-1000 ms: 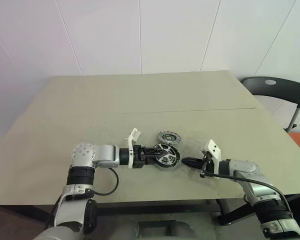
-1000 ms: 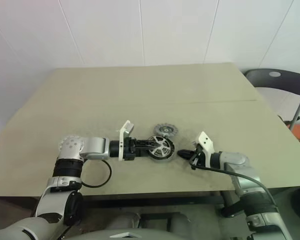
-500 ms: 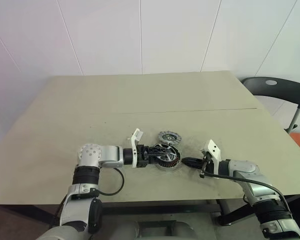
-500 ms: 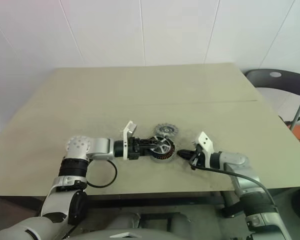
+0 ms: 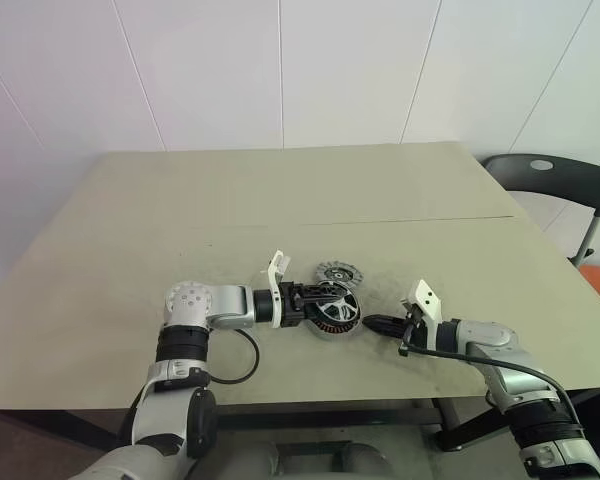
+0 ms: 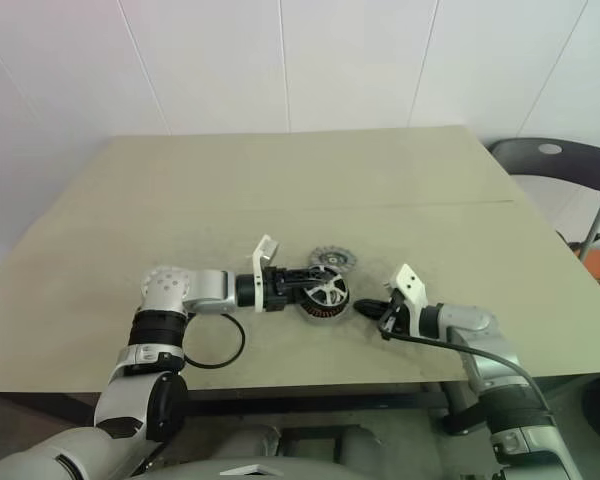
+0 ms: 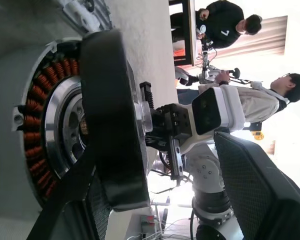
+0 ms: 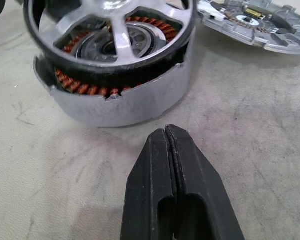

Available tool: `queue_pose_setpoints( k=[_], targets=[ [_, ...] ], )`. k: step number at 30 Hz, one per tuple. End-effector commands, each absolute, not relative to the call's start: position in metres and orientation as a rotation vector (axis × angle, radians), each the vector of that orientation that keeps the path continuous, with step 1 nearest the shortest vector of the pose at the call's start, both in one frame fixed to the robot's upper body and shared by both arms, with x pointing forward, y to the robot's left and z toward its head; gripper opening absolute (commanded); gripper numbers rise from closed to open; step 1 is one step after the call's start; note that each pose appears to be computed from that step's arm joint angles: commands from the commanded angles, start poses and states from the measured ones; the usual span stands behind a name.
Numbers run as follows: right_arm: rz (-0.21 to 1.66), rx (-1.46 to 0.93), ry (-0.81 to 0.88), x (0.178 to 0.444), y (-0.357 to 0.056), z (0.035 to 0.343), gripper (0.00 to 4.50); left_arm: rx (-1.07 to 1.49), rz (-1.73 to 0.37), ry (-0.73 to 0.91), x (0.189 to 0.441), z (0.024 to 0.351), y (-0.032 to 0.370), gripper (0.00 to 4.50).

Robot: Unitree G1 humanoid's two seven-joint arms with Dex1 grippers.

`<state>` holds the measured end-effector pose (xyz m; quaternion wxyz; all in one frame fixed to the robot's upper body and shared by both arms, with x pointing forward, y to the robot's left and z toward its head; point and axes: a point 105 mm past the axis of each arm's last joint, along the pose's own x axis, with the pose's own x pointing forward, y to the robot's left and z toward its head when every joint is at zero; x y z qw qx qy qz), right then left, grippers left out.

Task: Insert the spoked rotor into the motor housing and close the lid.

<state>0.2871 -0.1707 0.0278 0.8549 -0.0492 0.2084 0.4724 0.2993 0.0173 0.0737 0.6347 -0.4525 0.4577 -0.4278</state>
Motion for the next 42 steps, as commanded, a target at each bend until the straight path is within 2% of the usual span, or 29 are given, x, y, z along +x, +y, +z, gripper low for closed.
queue_pose_setpoints(
  k=[1,6,14,18,30,42],
  targets=[
    [0.998,-0.112,0.434,0.288,-0.169,0.028,0.00,-1.033,-0.991,1.009,0.302,0.081,0.018,3.23],
    [1.003,-0.112,0.436,0.288,-0.168,0.028,0.00,-1.105,-1.019,0.946,0.308,0.094,0.012,3.23],
    [1.002,-0.111,0.435,0.288,-0.167,0.028,0.00,-1.078,-0.900,1.035,0.303,0.057,0.022,3.23],
    [0.998,-0.111,0.437,0.287,-0.168,0.027,0.00,-1.047,-0.907,1.072,0.295,0.050,0.024,3.23],
    [0.999,-0.107,0.438,0.287,-0.167,0.025,0.00,-0.913,-1.025,1.020,0.296,0.094,0.019,3.23],
    [0.993,-0.104,0.440,0.286,-0.166,0.024,0.00,-0.674,-1.090,1.112,0.287,0.101,0.024,3.23]
  ],
)
